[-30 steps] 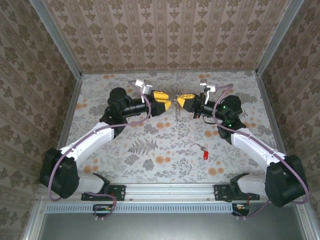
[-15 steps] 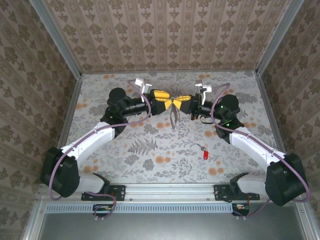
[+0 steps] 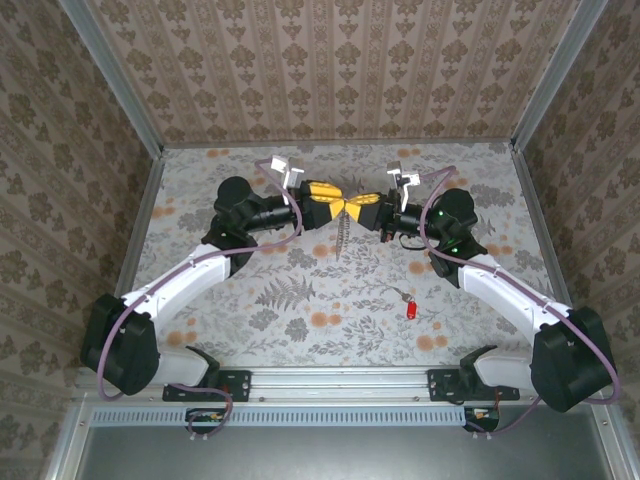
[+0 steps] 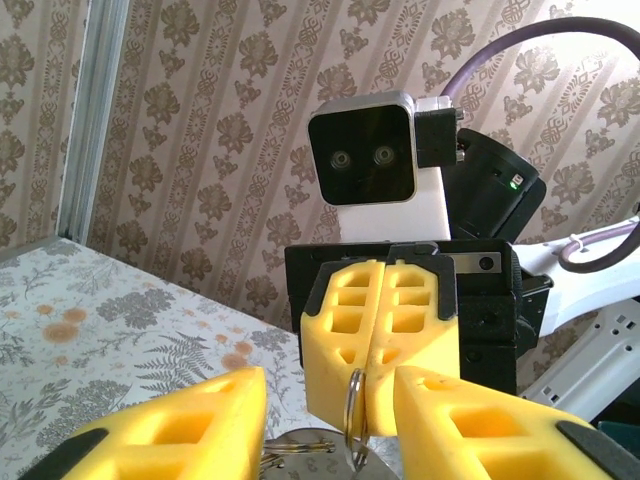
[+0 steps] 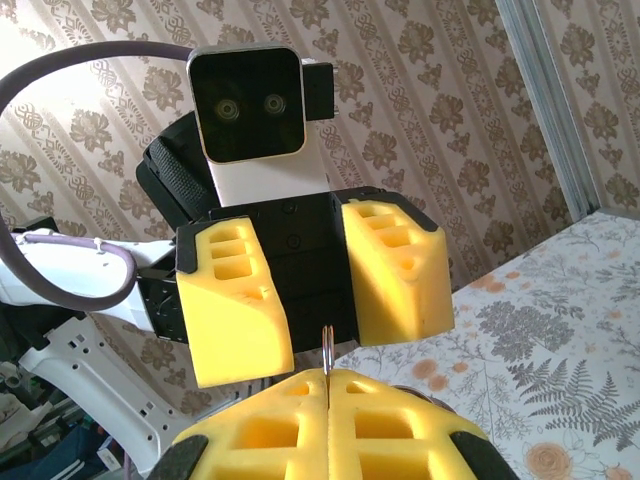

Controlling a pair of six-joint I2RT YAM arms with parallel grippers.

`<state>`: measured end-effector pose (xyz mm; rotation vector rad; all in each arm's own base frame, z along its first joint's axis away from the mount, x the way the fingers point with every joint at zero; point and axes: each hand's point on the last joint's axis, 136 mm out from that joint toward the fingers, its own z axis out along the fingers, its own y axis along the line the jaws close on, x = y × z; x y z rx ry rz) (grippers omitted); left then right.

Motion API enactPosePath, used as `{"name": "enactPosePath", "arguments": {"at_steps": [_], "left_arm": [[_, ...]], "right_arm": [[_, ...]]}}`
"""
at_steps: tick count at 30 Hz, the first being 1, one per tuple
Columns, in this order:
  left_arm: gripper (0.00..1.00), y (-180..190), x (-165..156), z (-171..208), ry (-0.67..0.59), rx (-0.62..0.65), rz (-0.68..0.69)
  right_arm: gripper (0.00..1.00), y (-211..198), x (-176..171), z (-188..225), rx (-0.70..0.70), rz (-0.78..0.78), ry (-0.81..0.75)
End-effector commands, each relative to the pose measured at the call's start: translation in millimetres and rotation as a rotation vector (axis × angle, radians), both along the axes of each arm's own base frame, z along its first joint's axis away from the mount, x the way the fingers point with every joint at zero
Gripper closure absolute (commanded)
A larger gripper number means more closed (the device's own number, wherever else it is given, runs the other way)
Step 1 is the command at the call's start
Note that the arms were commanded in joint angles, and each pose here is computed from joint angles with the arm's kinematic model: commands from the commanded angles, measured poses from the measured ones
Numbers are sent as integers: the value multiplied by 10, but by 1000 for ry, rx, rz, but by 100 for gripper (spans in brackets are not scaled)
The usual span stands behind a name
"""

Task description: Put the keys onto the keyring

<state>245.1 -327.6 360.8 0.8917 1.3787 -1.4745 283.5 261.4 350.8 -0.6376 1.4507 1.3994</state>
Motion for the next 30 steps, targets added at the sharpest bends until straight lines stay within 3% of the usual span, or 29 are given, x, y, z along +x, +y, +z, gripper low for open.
{"name": "enactPosePath", "arguments": {"at_steps": [1,5,11,22,26,30], "left_arm": [[64,-14,-86,167,-47,-29,-40],[68,-25,-96,126,-39,-21,-45],[87,-22,-97,94,-35,-17,-43],[74,-26,-119,-1,-22,5,-52],[75,-20,-128,-26,-21,10,-52],[84,-20,-134,-39,-21,11,-55]], "right_arm": [[100,-1,-39,217,18,-3,-70],[100,-11,-29,208,13,-14,-70],[100,-17,-9,167,1,-27,-65],[100,-35,53,142,-4,-48,-57],[100,-55,56,148,-5,-52,-58],[100,-71,66,146,-6,-59,-54]]}}
